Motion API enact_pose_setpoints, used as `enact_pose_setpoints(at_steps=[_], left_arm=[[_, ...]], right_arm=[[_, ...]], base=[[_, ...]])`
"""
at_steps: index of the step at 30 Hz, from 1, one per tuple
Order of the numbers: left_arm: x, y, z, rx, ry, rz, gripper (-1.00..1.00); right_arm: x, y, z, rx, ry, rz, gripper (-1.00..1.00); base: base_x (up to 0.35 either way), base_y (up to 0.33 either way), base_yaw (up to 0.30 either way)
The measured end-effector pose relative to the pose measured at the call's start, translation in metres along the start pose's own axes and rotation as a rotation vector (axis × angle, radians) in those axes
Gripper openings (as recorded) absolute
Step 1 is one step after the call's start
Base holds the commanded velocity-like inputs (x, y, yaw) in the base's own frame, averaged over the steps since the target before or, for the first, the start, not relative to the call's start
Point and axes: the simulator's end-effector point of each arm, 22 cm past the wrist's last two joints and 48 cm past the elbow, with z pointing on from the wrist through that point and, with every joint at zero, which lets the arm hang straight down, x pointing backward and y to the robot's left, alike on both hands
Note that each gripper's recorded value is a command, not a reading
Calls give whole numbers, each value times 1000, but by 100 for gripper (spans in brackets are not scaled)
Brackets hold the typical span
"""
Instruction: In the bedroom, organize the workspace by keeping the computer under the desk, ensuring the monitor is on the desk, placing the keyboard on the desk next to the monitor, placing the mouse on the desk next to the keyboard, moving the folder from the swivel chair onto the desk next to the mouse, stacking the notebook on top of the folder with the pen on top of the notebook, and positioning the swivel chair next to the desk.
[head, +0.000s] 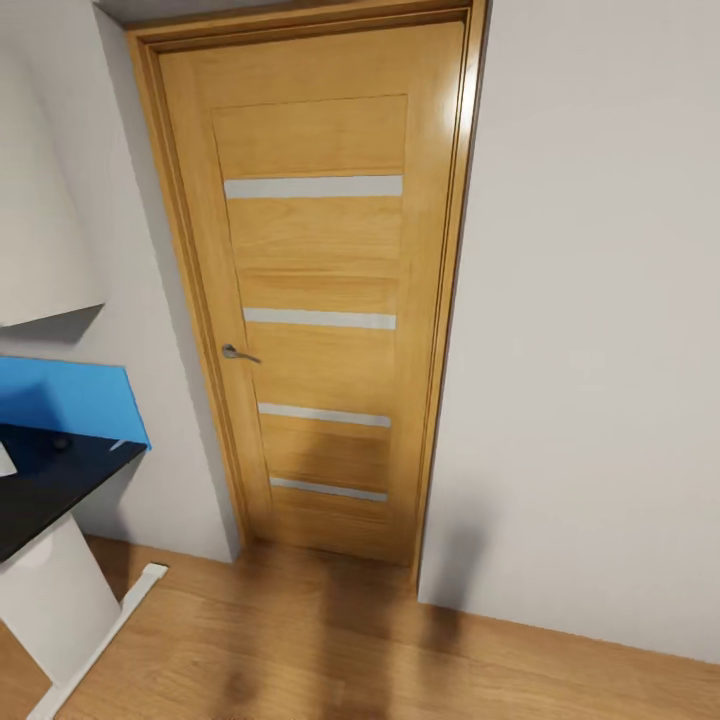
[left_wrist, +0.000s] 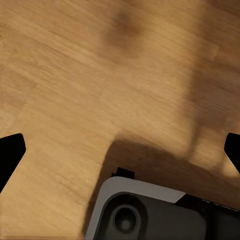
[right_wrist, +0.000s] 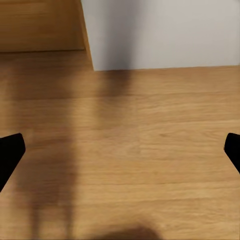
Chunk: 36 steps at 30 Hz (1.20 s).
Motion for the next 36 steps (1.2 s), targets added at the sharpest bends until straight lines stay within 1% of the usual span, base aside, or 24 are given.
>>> enact_pose_setpoints(at_steps=[5, 7, 22, 26, 31, 36], left_arm=[[0, 0, 0, -1, -1, -1, 100], [0, 0, 0, -2, 0, -1, 100], [-2, 1, 0, -4, -8, -3, 100], [-3, 3, 0, -10, -11, -7, 100], [-3, 5, 0, -16, -12, -12, 100], [-3, 6, 0, -20, -14, -14, 100]], right_arm=[[0, 1, 0, -2, 0, 1, 100], [0, 2, 0, -2, 1, 2, 100], [1, 5, -1, -7, 2, 2, 100], [2, 11, -3, -10, 5, 9, 100], [3, 15, -3, -12, 7, 14, 100], [7, 17, -5, -15, 17, 12, 100]], base=[[0, 0, 5], [0, 0, 175], [0, 0, 269], [-22, -7, 279], [-169, -111, 279], [-292, -65, 279]])
